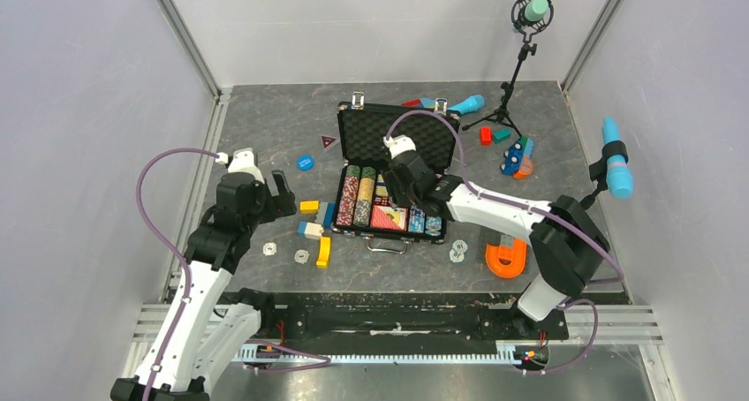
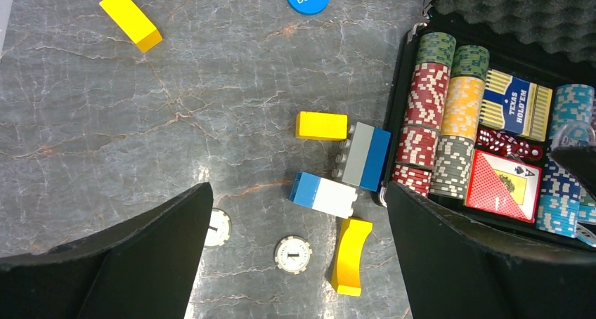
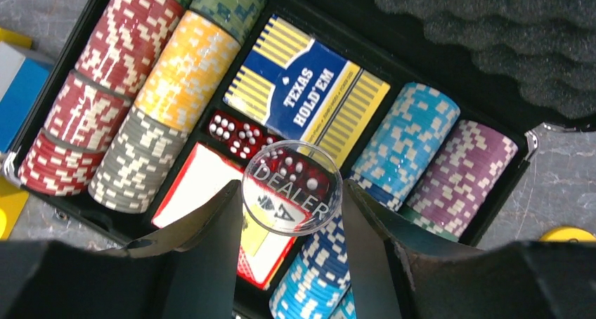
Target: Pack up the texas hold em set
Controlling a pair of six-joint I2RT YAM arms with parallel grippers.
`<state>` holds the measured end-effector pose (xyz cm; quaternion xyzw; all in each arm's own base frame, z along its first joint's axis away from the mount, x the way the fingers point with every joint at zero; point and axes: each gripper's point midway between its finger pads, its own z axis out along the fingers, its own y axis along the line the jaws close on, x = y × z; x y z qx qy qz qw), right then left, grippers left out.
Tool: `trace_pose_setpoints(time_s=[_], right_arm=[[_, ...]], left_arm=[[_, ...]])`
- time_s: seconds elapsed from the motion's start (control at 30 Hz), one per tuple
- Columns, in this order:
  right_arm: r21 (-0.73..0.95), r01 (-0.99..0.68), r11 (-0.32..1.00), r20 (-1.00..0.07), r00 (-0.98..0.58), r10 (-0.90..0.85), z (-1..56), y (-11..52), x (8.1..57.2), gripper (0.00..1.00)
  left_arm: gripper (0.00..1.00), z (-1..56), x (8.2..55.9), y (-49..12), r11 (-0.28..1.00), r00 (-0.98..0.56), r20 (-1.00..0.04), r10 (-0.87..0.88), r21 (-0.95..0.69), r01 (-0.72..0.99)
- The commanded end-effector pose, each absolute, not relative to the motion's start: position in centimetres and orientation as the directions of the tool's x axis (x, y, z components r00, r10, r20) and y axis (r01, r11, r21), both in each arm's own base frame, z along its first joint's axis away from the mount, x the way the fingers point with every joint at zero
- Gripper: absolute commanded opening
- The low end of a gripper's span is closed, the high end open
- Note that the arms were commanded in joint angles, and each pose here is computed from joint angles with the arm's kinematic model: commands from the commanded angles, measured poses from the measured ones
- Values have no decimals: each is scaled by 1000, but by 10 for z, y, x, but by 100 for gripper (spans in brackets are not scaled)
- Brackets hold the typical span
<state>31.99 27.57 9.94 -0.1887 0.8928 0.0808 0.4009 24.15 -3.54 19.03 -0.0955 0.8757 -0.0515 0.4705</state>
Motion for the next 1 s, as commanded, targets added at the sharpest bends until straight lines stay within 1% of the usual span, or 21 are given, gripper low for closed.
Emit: trace_pose_setpoints(time_s=[0.0,0.2,0.4,0.57,0.73,0.8,0.97], right_arm=[[4,-383,924,-824,-524,-214,126,299,350,42],[-20,-396,918,-829,-507,-236,117,315,364,44],[-23,-399,917,-825,-510,-243,108,323,371,48],[-31,-399,916,-818,-517,-253,101,326,375,57],[-57,-385,921,-823,-505,-262,102,325,381,70],[-62,-384,921,-825,-500,-264,104,326,383,72],[-52,-378,924,-837,-488,-247,117,319,376,71]], left_arm=[[100,205,249,-37,979,-491,-847,-205,-182,-94],[100,214,252,-24,978,-453,-869,-198,-148,-144],[100,207,251,-25,978,-461,-864,-201,-152,-141],[100,207,246,-29,978,-461,-863,-205,-168,-121],[100,205,248,-30,979,-471,-858,-202,-165,-119],[100,204,248,-31,979,-476,-857,-201,-164,-118],[100,203,248,-30,979,-476,-856,-200,-161,-123]])
